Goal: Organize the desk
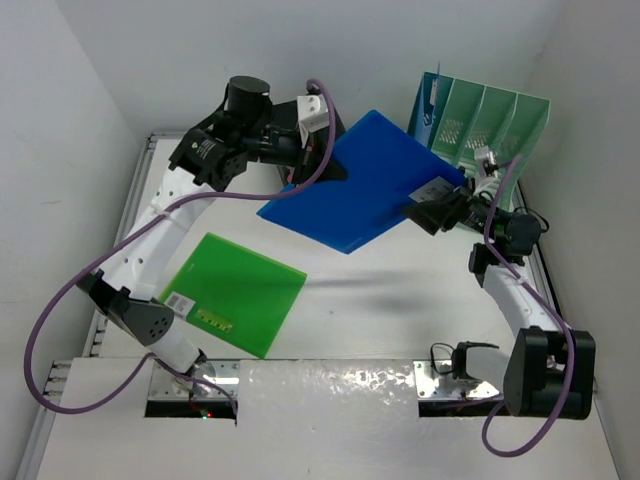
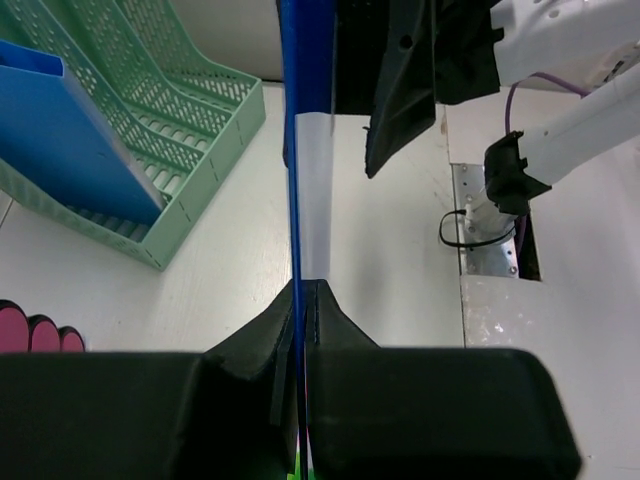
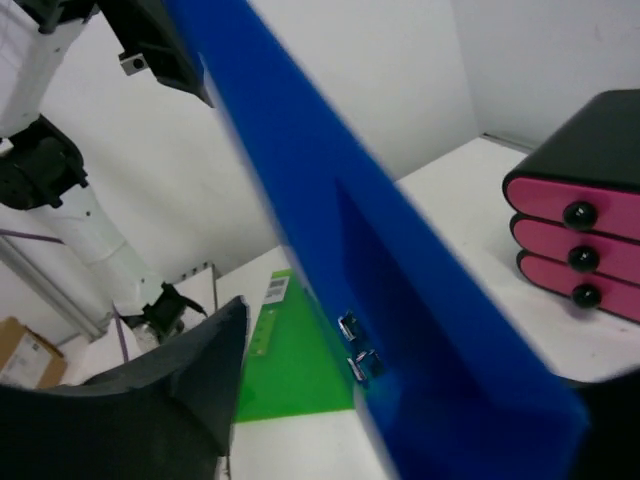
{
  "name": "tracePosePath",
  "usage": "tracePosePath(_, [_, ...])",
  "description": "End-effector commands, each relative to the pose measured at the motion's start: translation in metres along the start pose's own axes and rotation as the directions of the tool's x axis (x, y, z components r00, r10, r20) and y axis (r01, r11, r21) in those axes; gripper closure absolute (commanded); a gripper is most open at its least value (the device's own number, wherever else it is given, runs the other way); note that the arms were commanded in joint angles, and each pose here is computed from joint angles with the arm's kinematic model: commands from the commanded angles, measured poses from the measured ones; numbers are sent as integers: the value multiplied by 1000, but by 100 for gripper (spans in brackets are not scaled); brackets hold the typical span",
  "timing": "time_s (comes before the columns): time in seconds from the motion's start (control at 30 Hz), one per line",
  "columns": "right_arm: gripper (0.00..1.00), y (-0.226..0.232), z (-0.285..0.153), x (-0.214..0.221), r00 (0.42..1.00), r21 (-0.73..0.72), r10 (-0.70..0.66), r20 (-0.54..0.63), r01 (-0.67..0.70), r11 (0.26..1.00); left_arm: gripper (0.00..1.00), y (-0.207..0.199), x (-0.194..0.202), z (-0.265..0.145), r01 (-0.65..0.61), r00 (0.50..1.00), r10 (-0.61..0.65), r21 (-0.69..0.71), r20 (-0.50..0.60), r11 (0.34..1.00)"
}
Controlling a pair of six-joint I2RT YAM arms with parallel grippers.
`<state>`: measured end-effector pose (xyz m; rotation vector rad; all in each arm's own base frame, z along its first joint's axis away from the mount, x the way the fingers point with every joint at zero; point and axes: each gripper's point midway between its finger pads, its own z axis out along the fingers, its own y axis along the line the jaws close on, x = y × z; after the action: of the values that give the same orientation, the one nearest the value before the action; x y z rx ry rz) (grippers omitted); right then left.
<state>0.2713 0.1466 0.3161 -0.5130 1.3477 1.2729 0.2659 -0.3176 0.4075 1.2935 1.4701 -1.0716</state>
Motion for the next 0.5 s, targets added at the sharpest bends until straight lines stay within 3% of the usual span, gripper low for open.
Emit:
tracePosePath(0.0, [46, 62, 10, -48, 901, -147, -401, 163, 424, 894, 100, -4, -22, 0, -78, 995, 78, 0, 70, 997])
tracePosePath(0.07, [53, 69, 13, -52, 898, -141, -405, 173, 429, 892, 100, 2, -12, 5, -60, 996, 60, -6, 61, 998])
tracePosePath(0.1, [73, 71, 17, -52, 882, -145, -435, 179, 461, 875, 100, 3, -9, 8, -45, 997, 45, -3, 58, 999])
tracePosePath(0.13, [86, 63, 21, -47, 907, -123, -394, 147, 412, 903, 100, 5, -7, 10, -43, 997, 43, -5, 59, 999])
tracePosePath(0.17, [94, 63, 22, -53, 874, -90, -458, 161, 475, 875, 100, 7, -6, 13, -36, 998, 37, -18, 54, 999])
tracePosePath(0.2, [100, 56, 29, -39, 915, -85, -389, 108, 398, 914, 100, 8, -5, 15, -37, 998, 39, -26, 52, 999])
tracePosePath(0.27, [100, 50, 31, -36, 908, -40, -410, 86, 414, 909, 100, 15, -5, 17, -40, 998, 43, -63, 49, 997])
tracePosePath(0.3, [100, 50, 30, -43, 878, 11, -468, 102, 469, 883, 89, 25, -3, 17, -37, 998, 41, -116, 36, 993])
tracePosePath(0.33, [100, 40, 29, -40, 883, 52, -465, 68, 462, 885, 81, 36, 0, 16, -38, 999, 43, -174, 23, 984])
tracePosePath(0.37, [100, 36, 27, -41, 881, 86, -470, 56, 465, 881, 56, 43, 2, 15, -44, 999, 48, -209, 11, 977])
tracePosePath(0.4, [100, 24, 22, -40, 898, 171, -440, 26, 429, 887, 45, 51, 5, 13, -43, 999, 44, -249, 1, 968])
tracePosePath(0.47, [100, 12, 17, -46, 888, 257, -461, 3, 445, 858, 1, 78, 5, 1, -38, 999, 35, -413, -17, 910])
